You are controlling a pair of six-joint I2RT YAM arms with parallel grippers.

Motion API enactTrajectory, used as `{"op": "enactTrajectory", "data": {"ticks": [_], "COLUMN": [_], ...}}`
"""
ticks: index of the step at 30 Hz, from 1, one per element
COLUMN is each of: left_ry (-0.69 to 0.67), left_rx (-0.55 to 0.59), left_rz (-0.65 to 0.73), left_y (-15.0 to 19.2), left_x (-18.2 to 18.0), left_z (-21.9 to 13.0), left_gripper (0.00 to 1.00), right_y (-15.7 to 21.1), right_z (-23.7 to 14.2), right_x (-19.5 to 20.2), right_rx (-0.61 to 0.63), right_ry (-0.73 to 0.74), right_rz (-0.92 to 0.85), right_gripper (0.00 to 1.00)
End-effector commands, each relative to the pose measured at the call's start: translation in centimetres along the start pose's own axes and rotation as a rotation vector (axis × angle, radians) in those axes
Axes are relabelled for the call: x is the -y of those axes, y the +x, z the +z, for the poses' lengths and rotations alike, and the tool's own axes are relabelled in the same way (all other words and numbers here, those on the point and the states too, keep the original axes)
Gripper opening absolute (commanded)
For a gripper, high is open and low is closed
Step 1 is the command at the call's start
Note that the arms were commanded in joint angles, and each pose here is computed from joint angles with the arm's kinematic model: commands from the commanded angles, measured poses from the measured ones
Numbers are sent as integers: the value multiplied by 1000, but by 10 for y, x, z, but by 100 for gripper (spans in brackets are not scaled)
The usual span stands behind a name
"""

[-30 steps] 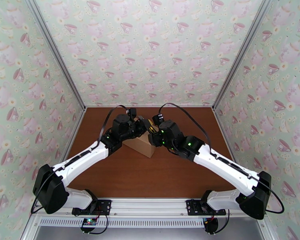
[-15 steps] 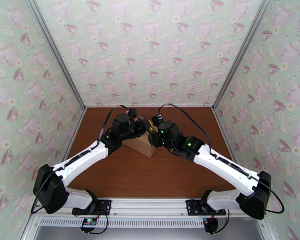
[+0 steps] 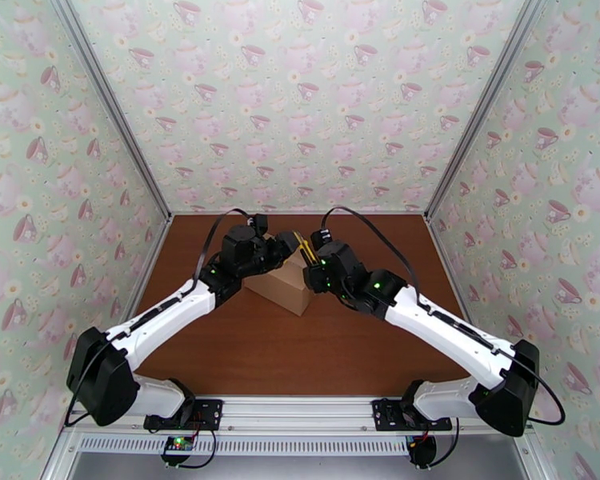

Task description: Unpack the express box

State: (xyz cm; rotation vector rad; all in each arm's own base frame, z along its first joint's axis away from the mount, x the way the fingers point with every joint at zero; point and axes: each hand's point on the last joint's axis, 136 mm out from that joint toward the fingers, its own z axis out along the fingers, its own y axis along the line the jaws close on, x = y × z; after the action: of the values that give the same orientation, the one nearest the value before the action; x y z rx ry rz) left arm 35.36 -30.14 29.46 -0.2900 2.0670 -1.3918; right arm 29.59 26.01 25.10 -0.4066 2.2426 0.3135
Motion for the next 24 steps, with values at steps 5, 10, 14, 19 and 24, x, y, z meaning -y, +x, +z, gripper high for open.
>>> {"op": "enactTrajectory", "data": {"ticks": [5, 10, 14, 19, 24], "left_ry": [-12, -73, -193, -371, -455], "left_rx": [25, 59, 145, 257, 315], "left_rz": [36, 39, 67, 57, 37], "left_y": [-6, -13, -37, -72, -101], "left_x": [8, -16, -47, -106, -149], "left_z": [-21, -46, -77, -116, -131], "left_gripper": [53, 54, 54, 55, 55], "right_y": [-1, 1, -1, -5, -11], "right_z": [6, 14, 25, 48, 73], "right_x": [22, 46, 76, 114, 143], "right_rx": [-29, -26, -6, 27, 78], "right_ry": [104, 144, 176, 220, 270], "right_rz": [47, 103, 173, 240, 293], "right_gripper": [0, 0, 0, 0, 0]}}
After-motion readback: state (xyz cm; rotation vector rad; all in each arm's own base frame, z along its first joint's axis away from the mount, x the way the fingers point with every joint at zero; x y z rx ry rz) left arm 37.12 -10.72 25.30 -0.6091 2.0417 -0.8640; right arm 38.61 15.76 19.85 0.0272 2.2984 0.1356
